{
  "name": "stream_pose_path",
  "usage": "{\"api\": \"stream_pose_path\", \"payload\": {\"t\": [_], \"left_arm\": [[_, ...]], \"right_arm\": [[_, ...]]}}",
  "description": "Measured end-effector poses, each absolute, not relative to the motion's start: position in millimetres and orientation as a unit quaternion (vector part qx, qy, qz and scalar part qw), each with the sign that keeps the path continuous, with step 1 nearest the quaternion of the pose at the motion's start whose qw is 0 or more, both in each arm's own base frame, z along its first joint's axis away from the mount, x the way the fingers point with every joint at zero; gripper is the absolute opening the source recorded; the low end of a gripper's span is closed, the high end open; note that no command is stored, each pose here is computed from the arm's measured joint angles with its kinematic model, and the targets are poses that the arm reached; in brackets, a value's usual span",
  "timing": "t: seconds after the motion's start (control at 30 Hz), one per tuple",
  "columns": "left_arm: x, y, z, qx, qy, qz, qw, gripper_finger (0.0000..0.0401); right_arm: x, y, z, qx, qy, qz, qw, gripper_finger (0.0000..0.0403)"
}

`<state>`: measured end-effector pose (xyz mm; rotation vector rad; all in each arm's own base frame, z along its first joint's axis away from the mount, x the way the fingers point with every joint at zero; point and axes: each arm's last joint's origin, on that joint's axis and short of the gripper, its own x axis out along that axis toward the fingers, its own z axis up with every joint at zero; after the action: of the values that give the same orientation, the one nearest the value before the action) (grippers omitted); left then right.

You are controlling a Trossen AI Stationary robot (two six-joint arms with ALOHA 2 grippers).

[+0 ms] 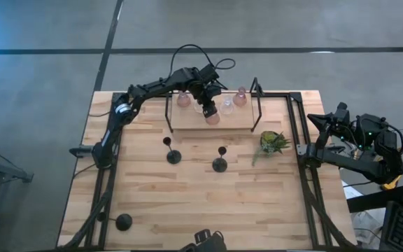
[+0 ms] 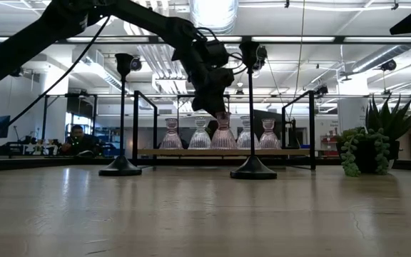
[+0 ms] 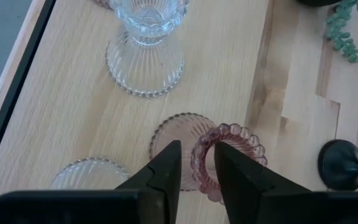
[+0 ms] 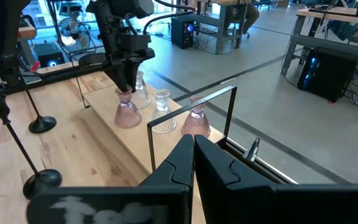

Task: Pick & Place candle stick holders
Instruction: Put the pink glass candle holder on the shelf

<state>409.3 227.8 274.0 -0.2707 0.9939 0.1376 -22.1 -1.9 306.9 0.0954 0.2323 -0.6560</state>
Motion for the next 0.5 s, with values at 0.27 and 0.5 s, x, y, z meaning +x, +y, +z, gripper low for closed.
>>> {"api": "stream_pose_path", "payload": {"t": [0.27, 0.5], "left_arm": [[410.0, 228.9, 279.5, -0.126, 0.466, 0.065, 0.874, 0.0106], [408.7, 230.6, 290.0, -0.123, 0.458, 0.069, 0.878, 0.0106]], "right_arm": [[-22.1, -1.9, 306.9, 0.047, 0.114, -0.321, 0.939, 0.0008], [-22.1, -1.9, 306.9, 0.047, 0.114, -0.321, 0.939, 0.0008]]}}
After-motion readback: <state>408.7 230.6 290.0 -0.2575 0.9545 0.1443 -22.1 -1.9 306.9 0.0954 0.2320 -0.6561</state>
